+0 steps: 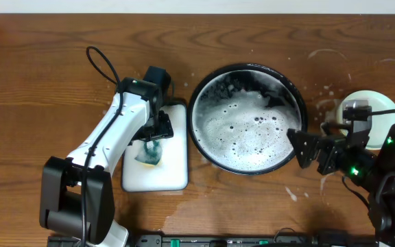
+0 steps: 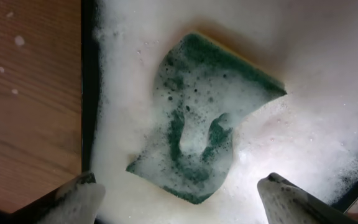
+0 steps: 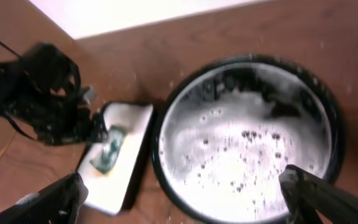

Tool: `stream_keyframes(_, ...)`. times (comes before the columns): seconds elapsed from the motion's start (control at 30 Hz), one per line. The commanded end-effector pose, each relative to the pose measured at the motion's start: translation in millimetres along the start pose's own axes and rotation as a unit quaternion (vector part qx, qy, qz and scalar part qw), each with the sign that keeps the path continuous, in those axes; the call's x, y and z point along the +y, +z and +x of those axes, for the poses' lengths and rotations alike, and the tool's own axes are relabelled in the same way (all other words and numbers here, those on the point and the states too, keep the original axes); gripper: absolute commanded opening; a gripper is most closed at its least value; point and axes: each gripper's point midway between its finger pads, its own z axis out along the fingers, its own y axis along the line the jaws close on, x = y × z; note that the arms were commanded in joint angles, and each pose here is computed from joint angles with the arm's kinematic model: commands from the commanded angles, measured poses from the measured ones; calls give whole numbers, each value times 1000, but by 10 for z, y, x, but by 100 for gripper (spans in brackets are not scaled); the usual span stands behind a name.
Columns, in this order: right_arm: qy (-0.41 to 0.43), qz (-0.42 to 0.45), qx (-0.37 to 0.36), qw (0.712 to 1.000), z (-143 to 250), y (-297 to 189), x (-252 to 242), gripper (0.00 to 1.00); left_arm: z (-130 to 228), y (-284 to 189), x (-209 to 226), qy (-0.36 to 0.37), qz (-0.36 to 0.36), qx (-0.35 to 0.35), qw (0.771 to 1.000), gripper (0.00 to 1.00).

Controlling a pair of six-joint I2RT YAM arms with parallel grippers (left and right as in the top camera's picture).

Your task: Clean dirty plates on tray and stack at the side

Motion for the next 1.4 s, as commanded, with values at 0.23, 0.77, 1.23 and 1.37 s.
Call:
stream_keyframes(0.23,-122,96,-80,985,4,5,-262,99,7,1,20,1,-2,3,1000,86)
stream_keyframes(0.77,-191,120,-235,945,752,297,-738,99,7,1,20,1,-2,3,1000,86)
stream_keyframes(1.23,-201,111,-270,935,824,542,-864,99,7,1,20,1,-2,3,1000,86)
stream_keyframes(1.37,-201,111,-270,935,825,543,-864,99,7,1,20,1,-2,3,1000,86)
